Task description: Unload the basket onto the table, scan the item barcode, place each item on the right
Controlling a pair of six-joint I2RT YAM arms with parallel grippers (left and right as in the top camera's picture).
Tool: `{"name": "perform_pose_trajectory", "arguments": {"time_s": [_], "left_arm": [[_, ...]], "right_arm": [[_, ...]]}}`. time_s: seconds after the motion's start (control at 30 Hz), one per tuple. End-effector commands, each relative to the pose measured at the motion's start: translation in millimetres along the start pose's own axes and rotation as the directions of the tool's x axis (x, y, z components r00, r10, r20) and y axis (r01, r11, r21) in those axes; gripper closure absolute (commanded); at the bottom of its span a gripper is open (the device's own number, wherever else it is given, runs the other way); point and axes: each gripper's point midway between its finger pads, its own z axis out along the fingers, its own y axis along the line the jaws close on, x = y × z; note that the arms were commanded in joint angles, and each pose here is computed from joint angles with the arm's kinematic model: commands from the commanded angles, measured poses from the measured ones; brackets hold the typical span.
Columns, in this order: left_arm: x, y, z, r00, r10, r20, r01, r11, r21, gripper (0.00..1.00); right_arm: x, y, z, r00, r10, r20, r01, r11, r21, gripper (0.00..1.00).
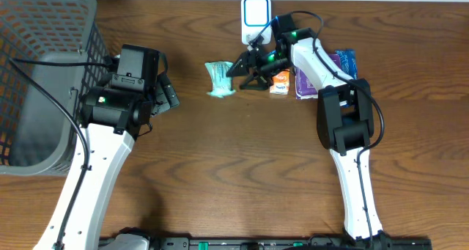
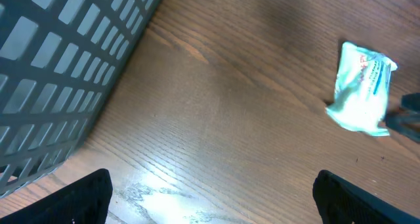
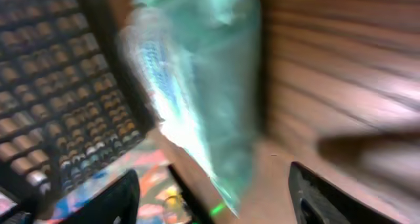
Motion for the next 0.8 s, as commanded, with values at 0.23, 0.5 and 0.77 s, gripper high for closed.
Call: {"name": "perform_pose_trajectory", "arguments": {"time_s": [0.23, 0.5, 0.77], "left_arm": [[0, 0, 0, 1.000, -0.010, -0.006, 0.010, 1.000, 0.001, 0.02], [0, 0, 0, 1.000, -0.010, -0.006, 0.010, 1.000, 0.001, 0.02], [0, 0, 0, 1.000, -0.010, -0.006, 0.010, 1.000, 0.001, 0.02]], "right_arm": [[-14, 16, -75, 0.935, -0.228, 0.274, 0.082, 0.886, 0.455, 0.30], [-9, 92, -67, 0.780, -0.508, 0.366, 0.199, 0.755, 0.625, 0.37], [-3, 82, -4, 0.807, -0.466, 0.363, 0.152, 0.757, 0.635, 0.55]]}}
